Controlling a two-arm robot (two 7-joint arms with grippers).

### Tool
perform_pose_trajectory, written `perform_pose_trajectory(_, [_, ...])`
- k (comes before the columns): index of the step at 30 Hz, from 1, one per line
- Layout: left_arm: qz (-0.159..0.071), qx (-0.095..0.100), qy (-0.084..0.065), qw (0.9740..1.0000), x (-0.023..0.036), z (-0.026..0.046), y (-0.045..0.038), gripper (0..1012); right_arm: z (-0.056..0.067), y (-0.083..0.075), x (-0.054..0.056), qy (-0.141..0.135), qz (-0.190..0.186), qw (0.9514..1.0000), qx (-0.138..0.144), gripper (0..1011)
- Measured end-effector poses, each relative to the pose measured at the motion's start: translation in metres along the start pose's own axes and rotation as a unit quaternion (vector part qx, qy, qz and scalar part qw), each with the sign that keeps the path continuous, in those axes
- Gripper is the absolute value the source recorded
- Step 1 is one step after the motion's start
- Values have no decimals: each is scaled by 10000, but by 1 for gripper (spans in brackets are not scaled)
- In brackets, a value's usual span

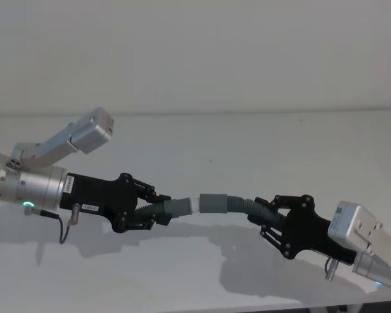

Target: Use both hands to pick up one end of the pipe from the table, align the ends, and insert them.

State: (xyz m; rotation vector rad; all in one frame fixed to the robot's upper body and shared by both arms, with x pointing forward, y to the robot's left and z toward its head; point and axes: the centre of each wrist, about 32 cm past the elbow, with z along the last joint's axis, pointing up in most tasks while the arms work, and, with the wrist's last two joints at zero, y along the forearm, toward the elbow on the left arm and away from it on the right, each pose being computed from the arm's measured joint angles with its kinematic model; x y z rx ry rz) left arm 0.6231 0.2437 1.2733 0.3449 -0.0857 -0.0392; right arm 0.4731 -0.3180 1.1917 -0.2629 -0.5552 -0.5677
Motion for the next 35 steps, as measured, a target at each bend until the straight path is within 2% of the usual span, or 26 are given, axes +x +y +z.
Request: perform_pose_trajectory(35, [-94,-4,6,10000,3,27,-47,321,-1,-3,3,-1,-5,10000,-4,252])
